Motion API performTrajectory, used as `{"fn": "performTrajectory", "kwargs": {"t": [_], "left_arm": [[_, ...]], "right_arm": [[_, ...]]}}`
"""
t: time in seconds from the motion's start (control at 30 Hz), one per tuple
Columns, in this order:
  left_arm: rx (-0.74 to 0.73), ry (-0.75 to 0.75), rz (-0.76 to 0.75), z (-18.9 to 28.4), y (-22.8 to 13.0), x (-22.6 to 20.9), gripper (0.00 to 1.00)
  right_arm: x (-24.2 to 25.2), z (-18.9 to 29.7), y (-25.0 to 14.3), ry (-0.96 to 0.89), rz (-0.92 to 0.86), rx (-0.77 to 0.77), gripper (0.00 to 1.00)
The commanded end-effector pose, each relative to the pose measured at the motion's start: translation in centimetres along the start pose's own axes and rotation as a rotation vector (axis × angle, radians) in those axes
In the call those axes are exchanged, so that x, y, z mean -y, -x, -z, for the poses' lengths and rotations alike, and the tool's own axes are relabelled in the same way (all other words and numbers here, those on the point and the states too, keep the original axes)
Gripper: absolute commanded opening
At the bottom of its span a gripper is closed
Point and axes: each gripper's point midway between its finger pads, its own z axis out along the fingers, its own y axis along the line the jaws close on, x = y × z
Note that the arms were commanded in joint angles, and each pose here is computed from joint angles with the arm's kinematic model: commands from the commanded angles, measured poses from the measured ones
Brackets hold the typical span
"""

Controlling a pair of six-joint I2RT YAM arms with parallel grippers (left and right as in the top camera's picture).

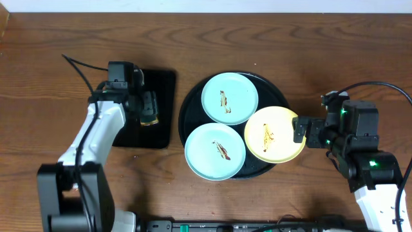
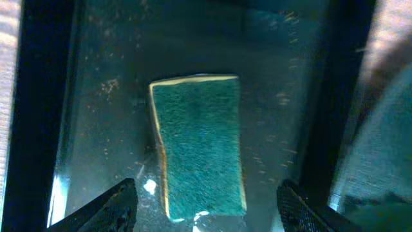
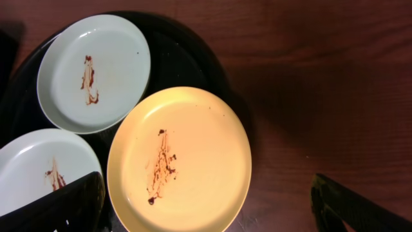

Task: Clean dirty plates on tray and stack at the side
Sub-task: 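Reach left gripper to the sponge, right gripper to yellow plate rim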

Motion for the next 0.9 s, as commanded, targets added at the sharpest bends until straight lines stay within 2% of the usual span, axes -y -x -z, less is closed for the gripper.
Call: {"fn": "performTrajectory", "kwargs": {"t": [0.0,0.37,0.87], "left_arm": [[-0.029,0.046,0.012,-1.4,-0.2,-1.0,0.69],[-0.051,0.049,0.012,-3.5,-0.4,-1.1,0.62],[-0.088,0.085,-0.034,-4.8,-1.5,-0.4,0.6]], "right_arm": [[0.4,0.3,0.6,-0.014,-0.019,0.015,0.99],[0.5,0.3,0.5,-0.015,-0.02,0.01,0.99],[0.5,0.3,0.4,-0.015,-0.02,0.008,0.99]]}}
